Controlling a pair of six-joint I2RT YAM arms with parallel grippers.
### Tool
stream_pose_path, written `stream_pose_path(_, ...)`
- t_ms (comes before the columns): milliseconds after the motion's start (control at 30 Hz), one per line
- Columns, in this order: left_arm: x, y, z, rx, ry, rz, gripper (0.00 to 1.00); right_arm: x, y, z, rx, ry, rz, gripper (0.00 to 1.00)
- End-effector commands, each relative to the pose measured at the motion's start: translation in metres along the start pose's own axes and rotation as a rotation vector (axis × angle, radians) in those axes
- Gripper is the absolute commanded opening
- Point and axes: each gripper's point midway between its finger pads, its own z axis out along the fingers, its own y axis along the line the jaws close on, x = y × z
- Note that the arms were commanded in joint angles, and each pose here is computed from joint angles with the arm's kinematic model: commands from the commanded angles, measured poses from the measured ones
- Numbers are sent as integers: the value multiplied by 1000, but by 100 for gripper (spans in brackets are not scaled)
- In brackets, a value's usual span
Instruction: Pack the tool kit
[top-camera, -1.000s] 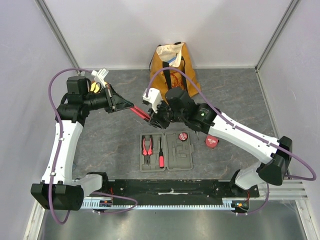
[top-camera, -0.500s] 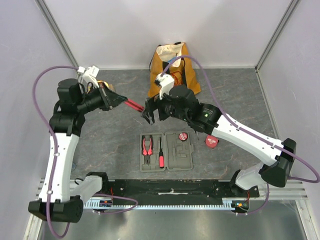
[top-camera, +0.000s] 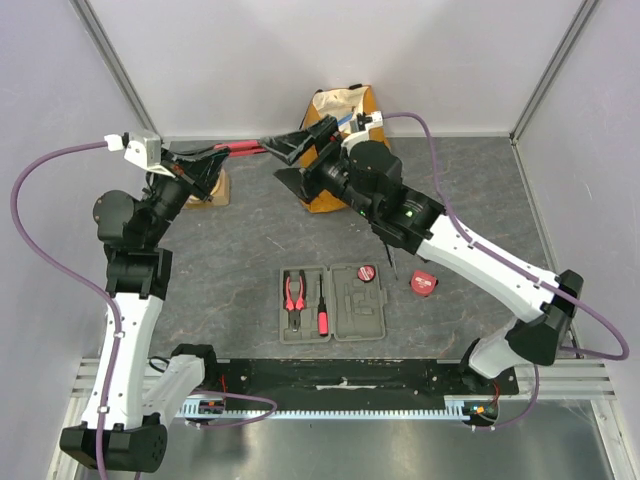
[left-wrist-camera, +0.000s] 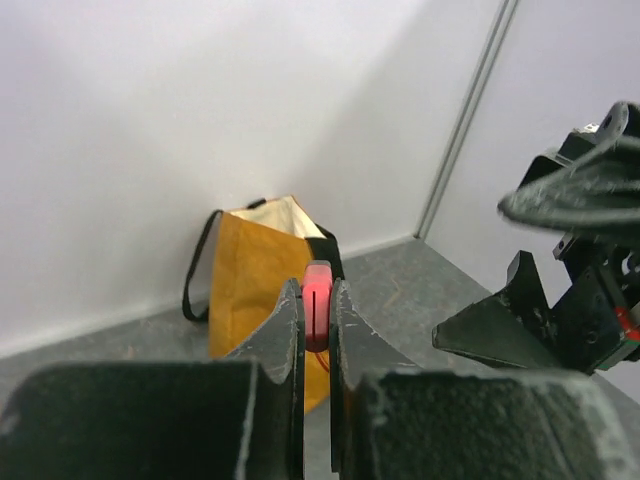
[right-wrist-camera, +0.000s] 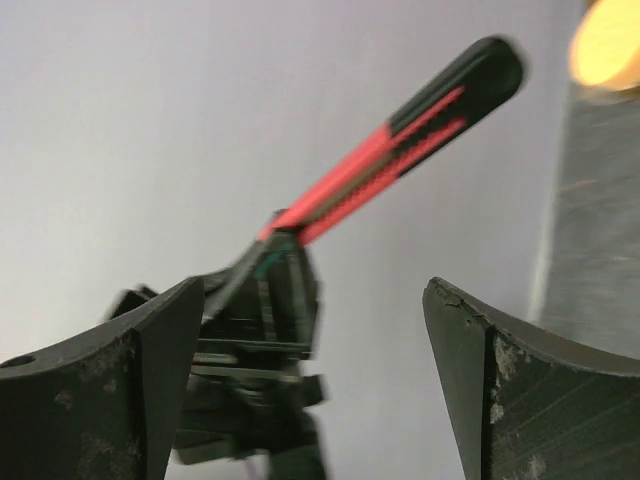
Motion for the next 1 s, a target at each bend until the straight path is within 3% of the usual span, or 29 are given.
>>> stream_pose_path(0, -46, -10, 2, 49, -207, 223, 2, 3, 66, 14, -193, 67, 324, 96)
stream_pose_path(167, -55, -23, -3, 110, -281, 312, 2, 20, 71, 33, -198, 148, 401, 92)
stream_pose_path(333, -55, -34, -8, 155, -282, 351, 2, 10, 71, 42, -212, 90, 419, 83)
stream_pose_path(467, -52, -40, -15, 174, -283, 363, 2, -1, 72, 49, -237, 66, 425, 65)
stream_pose_path(700, -47, -41, -20, 176, -280, 370, 2, 0, 70, 54, -239, 78, 434, 46)
stream_pose_path(867, -47, -35, -19, 139, -275, 328, 3, -1, 68, 53, -236, 73, 416, 20)
stream_pose_path(900, -46, -33, -20, 122, -270, 308, 14, -4, 67, 53, -233, 66, 408, 16)
stream_pose_path(967, -44, -30, -23, 98, -259, 280, 54, -8, 60, 53, -220, 57, 374, 8)
